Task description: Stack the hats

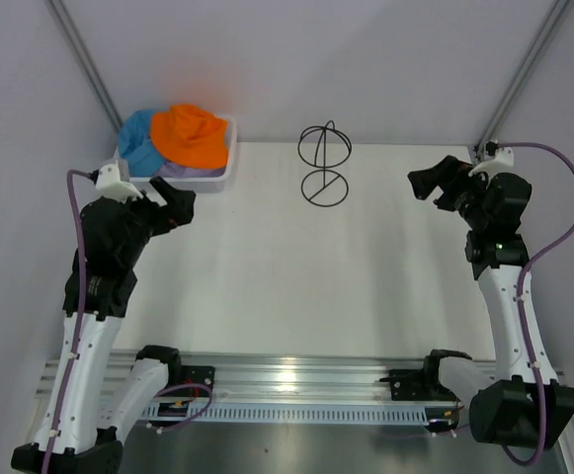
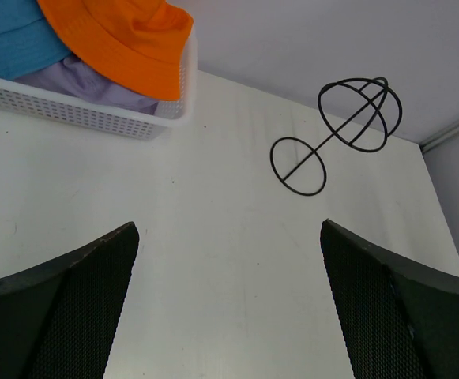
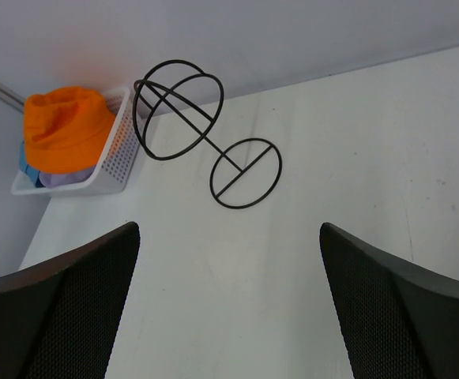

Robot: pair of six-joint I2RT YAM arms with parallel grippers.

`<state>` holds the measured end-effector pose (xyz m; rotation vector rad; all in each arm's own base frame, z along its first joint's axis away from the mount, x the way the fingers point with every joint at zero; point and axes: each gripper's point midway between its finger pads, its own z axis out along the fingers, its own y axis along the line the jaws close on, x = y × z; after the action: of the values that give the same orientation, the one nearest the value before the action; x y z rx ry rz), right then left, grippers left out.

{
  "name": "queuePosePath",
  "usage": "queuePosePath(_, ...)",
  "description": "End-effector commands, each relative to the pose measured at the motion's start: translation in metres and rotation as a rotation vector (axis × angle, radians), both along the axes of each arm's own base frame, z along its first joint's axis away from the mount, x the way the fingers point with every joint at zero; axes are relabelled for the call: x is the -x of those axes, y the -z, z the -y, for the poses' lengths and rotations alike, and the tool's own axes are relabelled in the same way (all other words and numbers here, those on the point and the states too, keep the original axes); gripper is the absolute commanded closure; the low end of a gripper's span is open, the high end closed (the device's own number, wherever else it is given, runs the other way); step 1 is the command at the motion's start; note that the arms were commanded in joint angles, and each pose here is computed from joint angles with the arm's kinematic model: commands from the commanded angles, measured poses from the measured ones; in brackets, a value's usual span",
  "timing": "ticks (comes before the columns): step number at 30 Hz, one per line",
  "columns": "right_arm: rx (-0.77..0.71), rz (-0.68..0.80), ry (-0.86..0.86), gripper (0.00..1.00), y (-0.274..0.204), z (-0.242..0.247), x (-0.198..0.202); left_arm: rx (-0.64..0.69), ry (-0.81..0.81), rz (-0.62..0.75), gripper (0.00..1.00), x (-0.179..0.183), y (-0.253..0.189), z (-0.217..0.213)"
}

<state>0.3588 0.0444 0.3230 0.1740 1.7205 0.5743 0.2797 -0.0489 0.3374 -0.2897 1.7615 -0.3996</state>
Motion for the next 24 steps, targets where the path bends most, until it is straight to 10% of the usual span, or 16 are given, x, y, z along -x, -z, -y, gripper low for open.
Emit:
queuePosePath(1, 0.030, 0.052, -0.031, 0.00, -0.018, -0.010, -0.006, -0.028, 0.065, 0.106, 0.00, -0.007, -0.030, 0.008)
queuePosePath(6, 0.056, 0.056, -0.020, 0.00, -0.014, -0.017, -0.017, -0.056, 0.013, 0.164, 0.01, -0.038, -0.067, 0.001)
queuePosePath(11, 0.052, 0.028, 0.013, 0.00, -0.001, -0.013, -0.036, -0.200, -0.015, -0.080, 0.00, -0.127, -0.041, -0.006)
queuePosePath(12, 0.056, 0.030, 0.017, 0.00, -0.001, -0.013, -0.038, -0.223, -0.060, 0.010, 0.00, -0.138, -0.095, -0.013)
queuePosePath(13, 0.061, 0.022, 0.018, 0.00, 0.003, -0.013, -0.040, -0.297, -0.048, -0.155, 0.01, -0.172, -0.044, -0.016)
queuePosePath(17, 0.094, -0.017, 0.040, 0.00, 0.013, -0.007, -0.049, -0.376, -0.135, -0.164, 0.24, -0.240, -0.066, -0.030)
queuePosePath(24, 0.120, -0.049, 0.070, 0.01, 0.026, -0.001, -0.066, -0.372, -0.271, -0.156, 0.04, -0.317, 0.000, -0.043)
